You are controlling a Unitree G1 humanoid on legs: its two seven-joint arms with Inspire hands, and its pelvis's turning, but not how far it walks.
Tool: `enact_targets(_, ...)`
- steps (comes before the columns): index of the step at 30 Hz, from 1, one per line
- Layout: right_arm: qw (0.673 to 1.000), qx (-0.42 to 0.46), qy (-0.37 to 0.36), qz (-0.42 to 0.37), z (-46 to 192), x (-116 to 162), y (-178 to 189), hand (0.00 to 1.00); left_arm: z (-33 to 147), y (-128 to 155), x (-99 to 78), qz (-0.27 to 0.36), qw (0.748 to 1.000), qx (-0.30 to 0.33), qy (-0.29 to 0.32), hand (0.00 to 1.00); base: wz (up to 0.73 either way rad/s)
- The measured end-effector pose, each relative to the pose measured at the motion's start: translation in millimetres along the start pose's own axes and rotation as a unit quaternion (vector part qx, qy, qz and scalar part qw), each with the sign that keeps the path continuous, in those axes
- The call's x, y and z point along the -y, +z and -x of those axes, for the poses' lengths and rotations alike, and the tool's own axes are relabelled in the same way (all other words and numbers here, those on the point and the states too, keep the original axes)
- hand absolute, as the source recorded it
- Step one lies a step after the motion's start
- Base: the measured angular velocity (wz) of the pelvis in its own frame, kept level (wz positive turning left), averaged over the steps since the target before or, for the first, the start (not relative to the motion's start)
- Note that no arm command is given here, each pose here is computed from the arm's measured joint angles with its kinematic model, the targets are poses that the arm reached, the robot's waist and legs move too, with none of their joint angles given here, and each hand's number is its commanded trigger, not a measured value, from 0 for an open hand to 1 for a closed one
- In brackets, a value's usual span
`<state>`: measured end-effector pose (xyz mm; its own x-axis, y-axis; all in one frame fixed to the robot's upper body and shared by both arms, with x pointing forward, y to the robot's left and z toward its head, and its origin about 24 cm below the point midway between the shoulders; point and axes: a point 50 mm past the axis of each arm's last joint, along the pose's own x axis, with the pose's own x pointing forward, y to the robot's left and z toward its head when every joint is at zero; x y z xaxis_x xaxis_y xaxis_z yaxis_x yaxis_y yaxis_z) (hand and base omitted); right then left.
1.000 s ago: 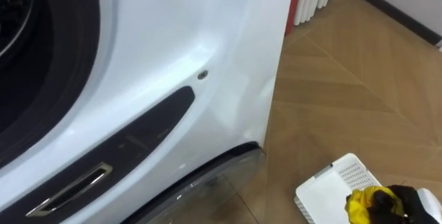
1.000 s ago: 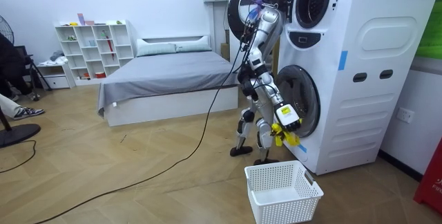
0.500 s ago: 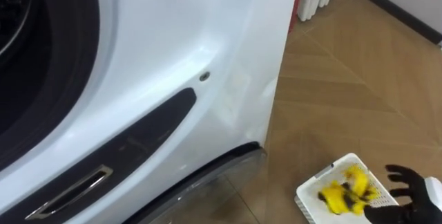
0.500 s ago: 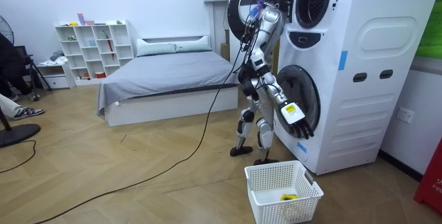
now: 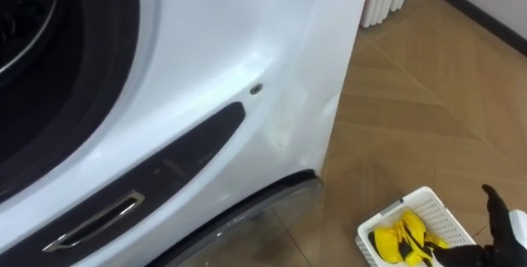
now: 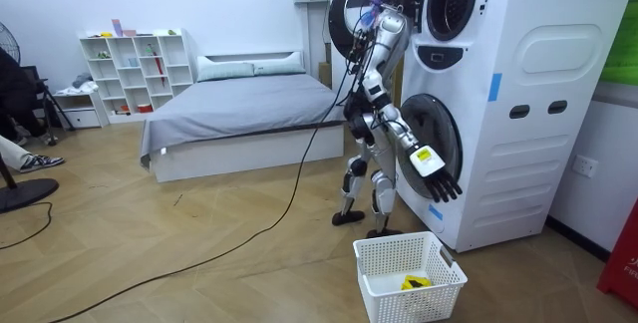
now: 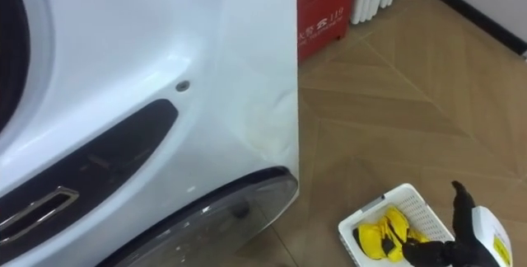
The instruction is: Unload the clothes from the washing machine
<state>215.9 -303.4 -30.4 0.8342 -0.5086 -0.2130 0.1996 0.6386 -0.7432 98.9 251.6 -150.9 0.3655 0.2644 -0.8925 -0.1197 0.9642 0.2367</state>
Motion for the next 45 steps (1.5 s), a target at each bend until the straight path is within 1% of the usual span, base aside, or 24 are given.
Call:
enact_targets(7, 0.999, 0.023, 0.009, 0.033, 1.4, 0.5, 3.6, 0.00, 0.3, -3.2, -1.2, 0.001, 1.000, -0.003, -0.002, 0.00, 0.09)
enact_targets(10, 0.999, 0.036, 0.012, 0.032, 0.9, 1.8, 8.8, 0.00, 0.2, -1.0, -2.2, 0.011, 1.000, 0.005, -0.008, 0.00, 0.23)
enact_targets(15, 0.998, 0.026, 0.047, 0.038, 10.5, -6.0, -1.3, 0.00, 0.8, -3.5, -2.4, 0.015, 1.000, 0.006, -0.009, 0.00, 0.41)
enact_targets(17, 0.996, 0.001, 0.082, 0.036, 17.8, -17.2, -13.9, 0.00, 1.4, -7.1, -2.8, 0.018, 1.000, 0.001, -0.007, 0.00, 0.50)
enact_targets(20, 0.986, -0.068, 0.147, 0.031, 37.8, -40.0, -45.7, 0.00, 3.0, -14.5, -3.5, 0.023, 1.000, -0.006, -0.003, 0.00, 0.53)
enact_targets(22, 0.972, -0.129, 0.196, 0.027, 54.3, -55.6, -70.4, 0.00, 4.1, -20.8, -1.8, 0.023, 1.000, -0.014, -0.005, 0.00, 0.62)
enact_targets(23, 0.968, -0.142, 0.206, 0.024, 58.4, -58.3, -75.8, 0.00, 4.5, -22.5, -1.7, 0.024, 1.000, -0.016, -0.005, 0.00, 0.47)
enact_targets(25, 0.951, -0.205, 0.232, -0.005, 75.8, -69.1, -96.3, 0.00, 6.3, -30.0, -1.7, 0.035, 0.999, -0.023, -0.002, 0.00, 0.43)
enact_targets(27, 0.940, -0.235, 0.248, -0.022, 87.0, -74.6, -106.3, 0.00, 7.7, -34.9, -0.9, 0.040, 0.999, -0.028, 0.001, 0.00, 0.42)
enact_targets(31, 0.919, -0.270, 0.284, -0.046, 102.5, -88.2, -113.6, 0.00, 10.8, -49.1, 5.1, 0.044, 0.998, -0.047, 0.003, 0.00, 0.34)
enact_targets(34, 0.907, -0.292, 0.296, -0.071, 109.9, -95.7, -116.1, 0.00, 12.3, -54.4, 8.6, 0.046, 0.997, -0.054, 0.000, 0.00, 0.43)
enact_targets(40, 0.893, -0.304, 0.318, -0.092, 115.3, -102.7, -115.7, 0.00, 15.9, -67.0, 3.9, 0.065, 0.995, -0.069, 0.015, 0.00, 0.14)
enact_targets(45, 0.886, -0.308, 0.332, -0.098, 118.6, -105.5, -116.3, 0.00, 16.0, -67.5, 3.3, 0.065, 0.995, -0.070, 0.017, 0.00, 0.07)
